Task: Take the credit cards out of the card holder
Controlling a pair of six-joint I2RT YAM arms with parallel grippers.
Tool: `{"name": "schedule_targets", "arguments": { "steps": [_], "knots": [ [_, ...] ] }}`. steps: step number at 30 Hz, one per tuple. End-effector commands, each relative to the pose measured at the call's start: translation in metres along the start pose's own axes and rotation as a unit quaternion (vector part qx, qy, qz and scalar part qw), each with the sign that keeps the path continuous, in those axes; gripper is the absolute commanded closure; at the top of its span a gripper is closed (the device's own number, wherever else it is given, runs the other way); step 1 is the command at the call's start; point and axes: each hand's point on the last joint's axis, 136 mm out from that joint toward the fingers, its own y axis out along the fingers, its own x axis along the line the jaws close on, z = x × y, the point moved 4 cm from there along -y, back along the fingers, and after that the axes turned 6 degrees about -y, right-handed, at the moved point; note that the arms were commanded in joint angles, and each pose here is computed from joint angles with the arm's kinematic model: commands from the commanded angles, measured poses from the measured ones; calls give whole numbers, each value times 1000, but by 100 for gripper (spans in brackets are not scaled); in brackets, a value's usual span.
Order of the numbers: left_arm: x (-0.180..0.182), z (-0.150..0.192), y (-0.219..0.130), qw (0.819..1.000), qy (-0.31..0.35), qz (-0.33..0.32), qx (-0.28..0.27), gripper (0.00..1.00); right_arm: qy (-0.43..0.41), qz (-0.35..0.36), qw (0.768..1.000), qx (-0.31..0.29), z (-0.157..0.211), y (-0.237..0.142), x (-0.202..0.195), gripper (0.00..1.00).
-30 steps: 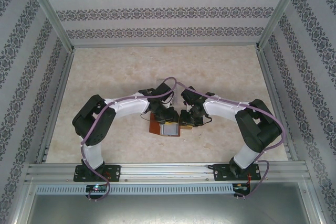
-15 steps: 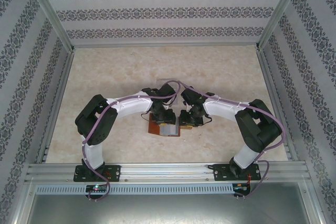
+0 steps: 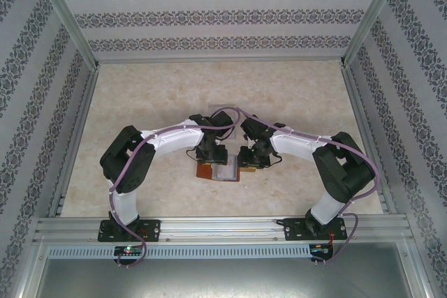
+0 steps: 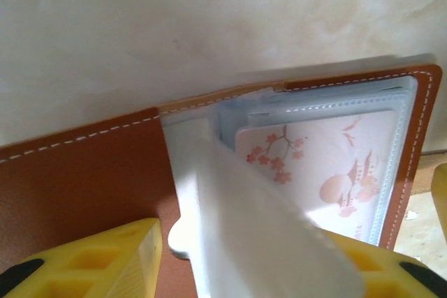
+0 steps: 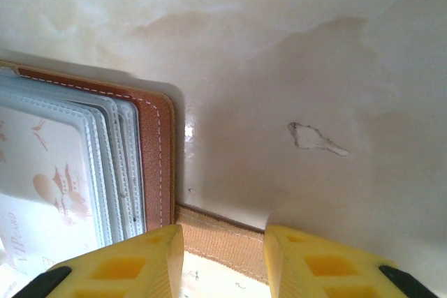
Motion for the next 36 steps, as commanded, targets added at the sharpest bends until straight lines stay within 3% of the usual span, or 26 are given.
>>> {"name": "schedule_targets", "arguments": {
  "steps": [1, 11, 15, 23, 36],
  "knots": [
    [0, 3, -12, 1000, 16, -16, -8, 54, -1, 19, 1000, 10, 5, 4, -10, 62],
    [-14, 3, -19, 999, 13, 35, -15, 90, -1, 21, 1000, 12, 6, 4, -10, 62],
    [-21, 2, -21, 998, 9, 64, -20, 96, -1, 23, 1000, 12, 6, 4, -11, 62],
    [-13, 4, -18, 998, 1, 52, -18, 96, -3, 21, 1000, 8, 4, 1, -10, 62],
    [19, 10, -9, 999, 18, -47, -11, 85, -3, 30, 999, 10, 7, -2, -13, 62]
  ]
}}
